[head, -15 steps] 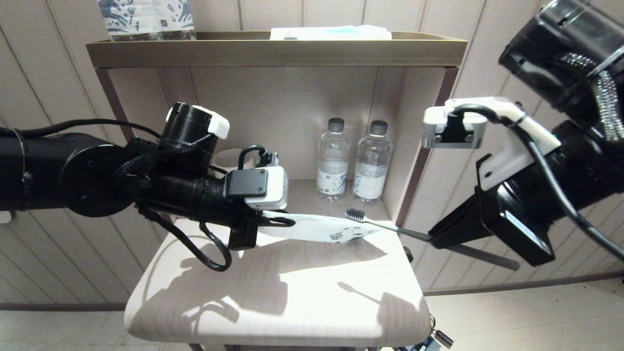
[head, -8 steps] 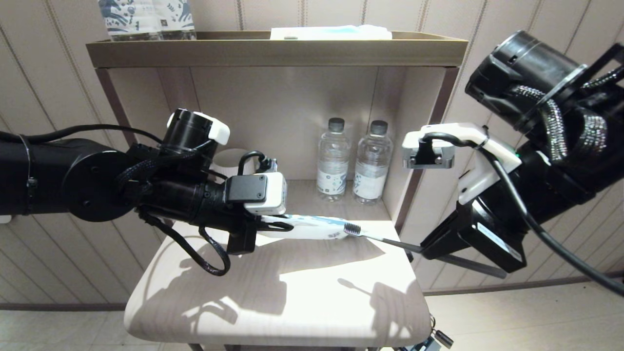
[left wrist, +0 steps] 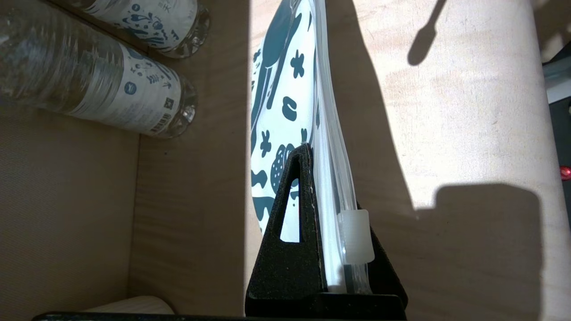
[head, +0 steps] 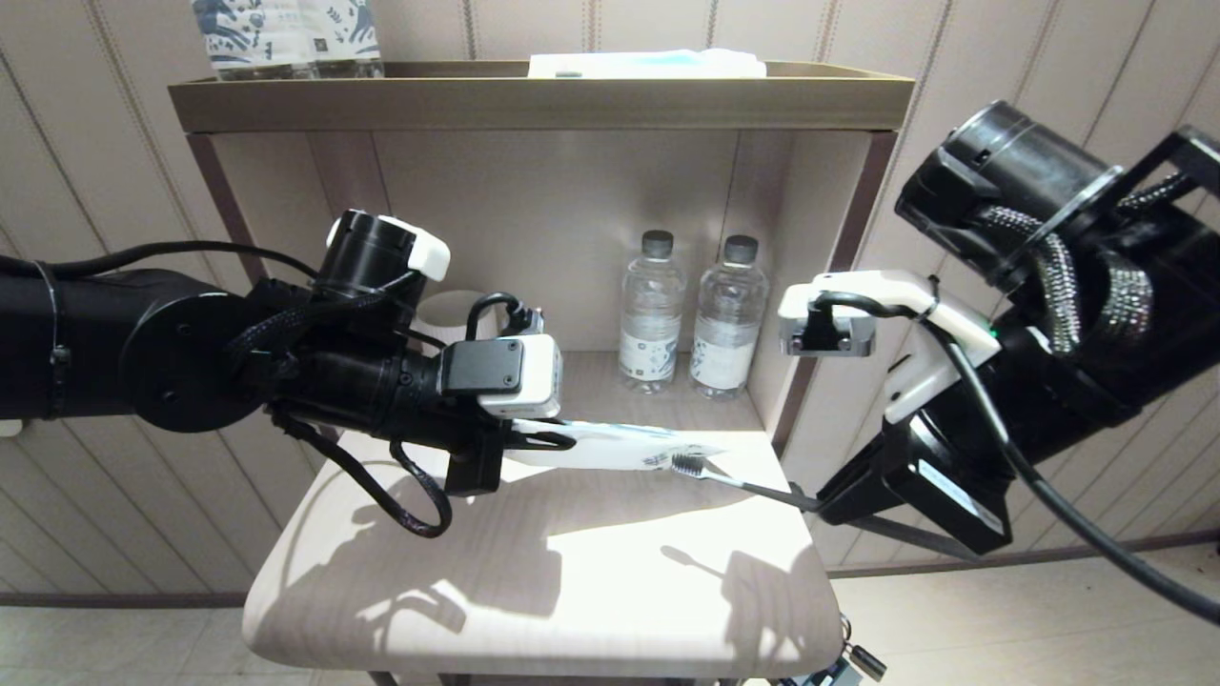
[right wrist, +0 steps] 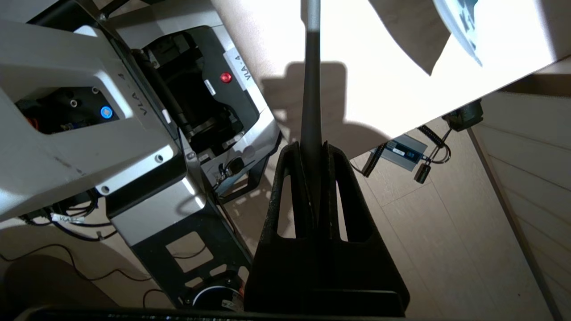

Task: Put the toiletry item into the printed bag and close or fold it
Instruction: Place the toothbrush in the storage bag

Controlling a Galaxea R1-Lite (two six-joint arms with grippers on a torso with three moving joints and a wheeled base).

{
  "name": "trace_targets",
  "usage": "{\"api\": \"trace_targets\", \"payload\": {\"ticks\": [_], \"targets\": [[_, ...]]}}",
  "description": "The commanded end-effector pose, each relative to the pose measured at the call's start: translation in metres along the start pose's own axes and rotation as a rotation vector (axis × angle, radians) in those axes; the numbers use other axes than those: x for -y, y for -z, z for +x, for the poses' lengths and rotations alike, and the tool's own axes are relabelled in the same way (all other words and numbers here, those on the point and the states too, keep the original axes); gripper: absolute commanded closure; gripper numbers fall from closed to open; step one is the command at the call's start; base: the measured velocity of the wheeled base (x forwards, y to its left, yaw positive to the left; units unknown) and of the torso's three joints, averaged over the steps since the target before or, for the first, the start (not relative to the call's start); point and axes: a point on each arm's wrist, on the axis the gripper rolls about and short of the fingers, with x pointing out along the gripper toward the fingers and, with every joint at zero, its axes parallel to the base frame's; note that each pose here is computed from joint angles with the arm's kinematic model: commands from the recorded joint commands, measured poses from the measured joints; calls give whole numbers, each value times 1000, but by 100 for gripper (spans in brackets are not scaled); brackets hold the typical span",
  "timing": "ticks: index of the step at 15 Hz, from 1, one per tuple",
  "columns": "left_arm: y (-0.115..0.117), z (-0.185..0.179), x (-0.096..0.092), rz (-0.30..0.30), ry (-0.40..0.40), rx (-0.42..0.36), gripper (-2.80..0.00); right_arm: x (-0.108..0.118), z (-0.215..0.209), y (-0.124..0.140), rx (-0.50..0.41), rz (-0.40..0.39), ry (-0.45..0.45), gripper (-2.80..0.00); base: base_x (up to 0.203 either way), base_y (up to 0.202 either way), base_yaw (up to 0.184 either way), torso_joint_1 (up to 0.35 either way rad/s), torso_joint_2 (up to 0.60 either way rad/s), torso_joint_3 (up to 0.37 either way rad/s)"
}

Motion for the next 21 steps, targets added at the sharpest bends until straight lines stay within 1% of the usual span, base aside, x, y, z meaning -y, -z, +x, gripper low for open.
{"api": "trace_targets", "payload": {"ticks": [1,4,7,11,17,18,21], "targets": [[1,0,1,5,5,1,0,5,7,-1,-12,10,-2,0,0,0,0,0,0,0],[1,1,1,5,5,-1,0,9,2,-3,14,17,17,0,0,0,0,0,0,0],[1,1,0,6,5,1,0,13,3,-3,10,27,21,0,0,0,0,0,0,0],[0,0,0,9,3,2,0,17,14,-5,-8,33,14,0,0,0,0,0,0,0],[-2,1,1,13,8,7,0,25,29,-15,-2,32,17,0,0,0,0,0,0,0],[-2,2,1,14,8,6,0,24,25,-16,11,28,22,0,0,0,0,0,0,0],[-1,2,2,11,12,5,0,14,-6,-11,84,9,48,0,0,0,0,0,0,0]]}}
